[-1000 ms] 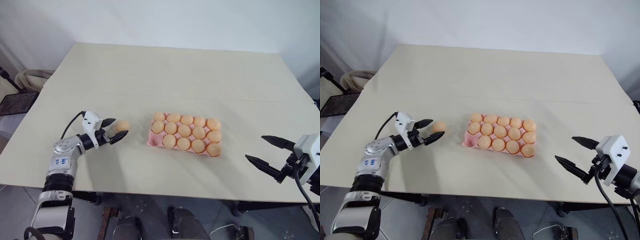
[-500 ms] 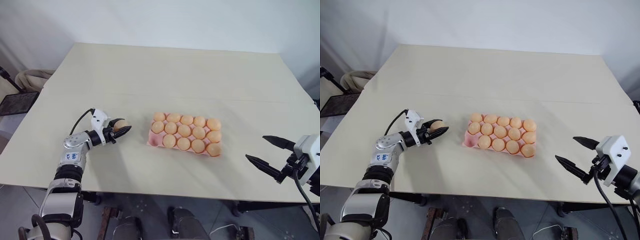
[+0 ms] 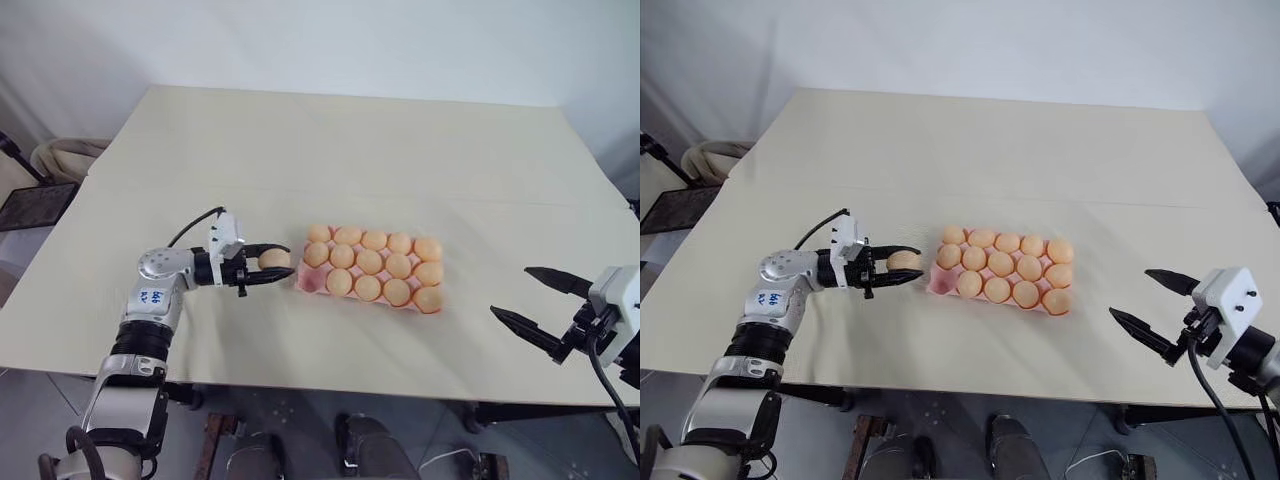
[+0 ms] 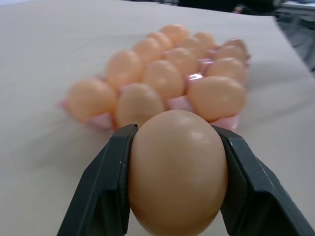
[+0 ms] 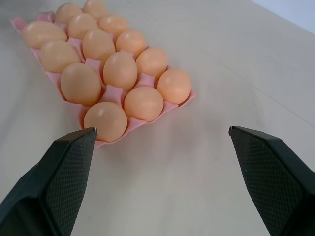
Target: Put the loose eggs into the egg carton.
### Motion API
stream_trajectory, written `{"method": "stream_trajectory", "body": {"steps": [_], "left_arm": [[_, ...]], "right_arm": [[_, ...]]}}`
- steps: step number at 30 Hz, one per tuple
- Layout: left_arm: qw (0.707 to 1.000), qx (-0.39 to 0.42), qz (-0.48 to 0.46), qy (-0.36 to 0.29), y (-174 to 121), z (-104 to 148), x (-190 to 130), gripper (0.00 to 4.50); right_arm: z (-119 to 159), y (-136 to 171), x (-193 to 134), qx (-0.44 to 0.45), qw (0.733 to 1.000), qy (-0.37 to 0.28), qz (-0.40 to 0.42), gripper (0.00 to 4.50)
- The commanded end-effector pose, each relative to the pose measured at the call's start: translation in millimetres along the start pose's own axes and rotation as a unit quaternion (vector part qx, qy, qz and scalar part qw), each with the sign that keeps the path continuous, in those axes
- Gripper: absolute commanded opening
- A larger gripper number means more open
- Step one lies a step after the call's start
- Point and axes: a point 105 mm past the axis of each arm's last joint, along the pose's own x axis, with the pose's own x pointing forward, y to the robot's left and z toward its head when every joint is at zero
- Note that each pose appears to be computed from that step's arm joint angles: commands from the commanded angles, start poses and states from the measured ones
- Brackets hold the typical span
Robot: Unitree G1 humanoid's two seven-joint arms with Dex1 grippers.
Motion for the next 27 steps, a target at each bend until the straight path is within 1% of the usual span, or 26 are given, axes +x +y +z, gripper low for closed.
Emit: {"method": "stream_trajectory", "body": {"steps": [1, 8, 15, 18, 22, 23, 24, 27], "left_arm": [[0.998, 0.022, -0.049, -0.010, -8.1, 12.1, 18.9, 2.13], [0.997, 0.030, -0.069, -0.015, -7.0, 16.5, 44.4, 2.13], [0.997, 0.027, -0.067, -0.011, -3.7, 14.5, 49.6, 2.13], [0.998, 0.028, -0.058, -0.003, -1.7, 12.5, 49.5, 2.82], [0.998, 0.035, -0.054, -0.004, -1.1, 13.6, 48.2, 4.03], [0.998, 0.037, -0.057, -0.008, -1.9, 15.1, 47.4, 4.40], [0.997, 0.043, -0.062, -0.018, -3.4, 18.3, 46.5, 4.49], [0.996, 0.054, -0.063, -0.017, -4.4, 20.8, 42.7, 4.49]], "right_arm": [[8.1, -2.4, -6.0, -0.015, 1.000, -0.013, -0.012, 4.50], [5.0, -0.1, -8.8, -0.012, 1.000, -0.009, -0.025, 4.50], [3.5, 0.6, -11.5, -0.011, 0.999, -0.006, -0.035, 4.50], [3.3, 1.1, -11.0, -0.010, 0.999, -0.006, -0.037, 4.50], [3.1, 0.7, -8.9, -0.009, 0.999, -0.007, -0.036, 4.50], [3.2, 0.4, -8.1, -0.009, 0.999, -0.007, -0.036, 4.50], [3.5, -0.1, -7.4, -0.009, 0.999, -0.008, -0.035, 4.50], [4.2, -1.2, -5.3, -0.011, 0.999, -0.009, -0.033, 4.50]]}}
